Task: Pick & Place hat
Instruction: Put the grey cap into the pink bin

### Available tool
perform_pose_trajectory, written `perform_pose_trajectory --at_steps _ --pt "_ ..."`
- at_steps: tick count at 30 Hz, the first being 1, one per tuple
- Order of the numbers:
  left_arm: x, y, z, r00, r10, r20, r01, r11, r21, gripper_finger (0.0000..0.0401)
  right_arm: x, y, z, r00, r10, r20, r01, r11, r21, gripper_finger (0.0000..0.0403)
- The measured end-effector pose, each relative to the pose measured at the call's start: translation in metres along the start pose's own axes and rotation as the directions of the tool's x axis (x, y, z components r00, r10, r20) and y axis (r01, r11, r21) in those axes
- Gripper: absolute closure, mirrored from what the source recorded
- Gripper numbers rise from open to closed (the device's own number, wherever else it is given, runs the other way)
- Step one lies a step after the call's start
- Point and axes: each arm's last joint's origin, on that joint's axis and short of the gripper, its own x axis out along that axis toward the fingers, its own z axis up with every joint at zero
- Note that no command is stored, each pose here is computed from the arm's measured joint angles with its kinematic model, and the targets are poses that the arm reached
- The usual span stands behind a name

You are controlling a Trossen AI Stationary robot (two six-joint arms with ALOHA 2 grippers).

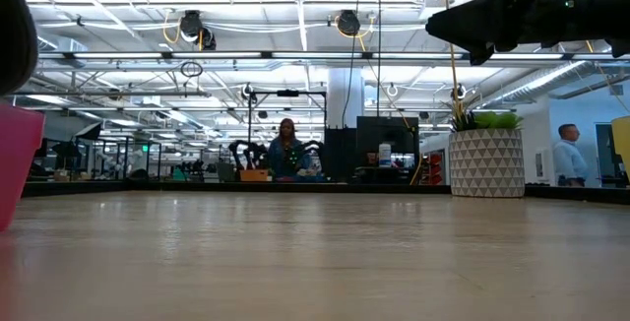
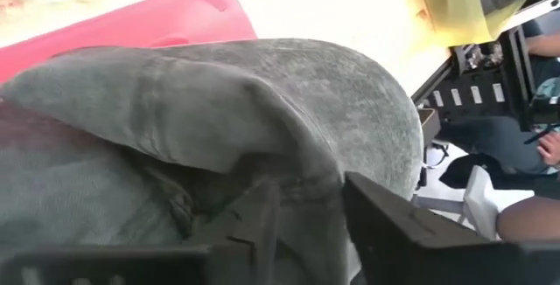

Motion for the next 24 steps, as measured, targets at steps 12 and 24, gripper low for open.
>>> perform_pose_trajectory --at_steps 12,24 --pt "-0.016 -0.008 0.029 1.0 -0.014 -0.005 0.014 1.0 0.021 0.021 0.0 0.0 0.0 1.0 0.001 0.001 -0.001 1.0 0.001 0.0344" --pt "-0.002 -0.034 0.049 0.989 -0.099 -0.106 0.131 0.925 0.356 0.0244 0.0 0.0 0.0 1.0 0.001 0.0 -0.001 1.0 0.019 0.0344"
